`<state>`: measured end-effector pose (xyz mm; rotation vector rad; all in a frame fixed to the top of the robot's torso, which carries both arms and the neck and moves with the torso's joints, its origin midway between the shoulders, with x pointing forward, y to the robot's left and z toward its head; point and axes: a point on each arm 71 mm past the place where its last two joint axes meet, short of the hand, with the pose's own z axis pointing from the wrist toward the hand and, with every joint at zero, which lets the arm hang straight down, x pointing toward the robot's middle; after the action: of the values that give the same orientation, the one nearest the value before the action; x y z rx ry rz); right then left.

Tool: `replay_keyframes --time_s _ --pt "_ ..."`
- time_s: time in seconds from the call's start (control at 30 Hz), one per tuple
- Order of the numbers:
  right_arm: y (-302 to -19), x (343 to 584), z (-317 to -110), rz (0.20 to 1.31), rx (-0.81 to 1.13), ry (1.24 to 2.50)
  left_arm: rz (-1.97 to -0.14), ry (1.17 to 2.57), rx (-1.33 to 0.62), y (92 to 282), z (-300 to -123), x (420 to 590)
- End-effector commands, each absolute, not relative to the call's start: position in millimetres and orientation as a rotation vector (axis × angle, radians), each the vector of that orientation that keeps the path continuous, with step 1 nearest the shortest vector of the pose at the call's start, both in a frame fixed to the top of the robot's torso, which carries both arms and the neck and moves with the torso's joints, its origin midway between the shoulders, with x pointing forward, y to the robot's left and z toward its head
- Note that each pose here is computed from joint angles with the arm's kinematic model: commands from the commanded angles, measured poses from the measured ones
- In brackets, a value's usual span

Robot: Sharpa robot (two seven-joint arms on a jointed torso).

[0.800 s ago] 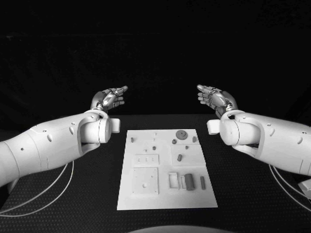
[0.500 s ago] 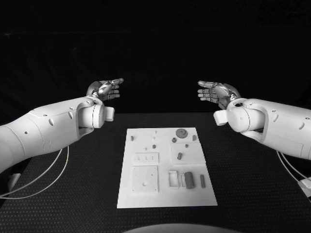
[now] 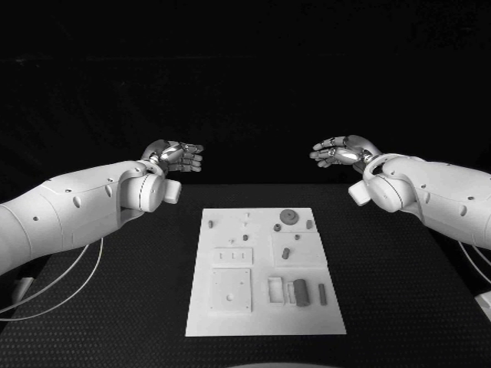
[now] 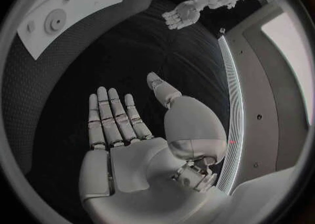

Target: Assemble the parts on the task board

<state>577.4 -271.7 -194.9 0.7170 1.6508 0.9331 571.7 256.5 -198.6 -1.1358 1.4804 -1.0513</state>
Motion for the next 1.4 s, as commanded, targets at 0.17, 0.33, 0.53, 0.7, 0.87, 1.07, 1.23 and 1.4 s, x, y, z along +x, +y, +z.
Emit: replay_keyframes --time_s 0.17,0.33,0.53,0.7,0.87,1.07,1.23,1.4 --pt "-264.7 578.8 -192.2 0.723 0.290 1.695 -1.138 1.561 -0.980 246.7 -194.1 565.5" --pt "-258.1 577.5 -192.3 0.652 0.128 1.706 -1.177 1.576 -0.965 239.6 -192.8 558.6" --pt "-240.8 572.5 -192.8 0.579 -0.089 1.707 -1.224 1.587 -0.964 232.5 -190.0 544.8" --pt "-228.1 565.9 -194.9 0.519 -0.233 1.724 -1.262 1.587 -0.966 227.6 -187.2 535.1" --pt "-215.1 562.0 -196.0 0.494 -0.318 1.719 -1.283 1.593 -0.961 225.0 -185.3 527.8" --pt "-204.4 557.3 -201.5 0.487 -0.385 1.726 -1.302 1.608 -0.957 221.0 -184.5 522.8" --pt "-198.0 552.5 -207.5 0.482 -0.437 1.726 -1.305 1.612 -0.957 217.5 -184.3 521.3" --pt "-192.2 547.8 -211.8 0.483 -0.472 1.715 -1.310 1.617 -0.956 215.9 -184.1 520.0"
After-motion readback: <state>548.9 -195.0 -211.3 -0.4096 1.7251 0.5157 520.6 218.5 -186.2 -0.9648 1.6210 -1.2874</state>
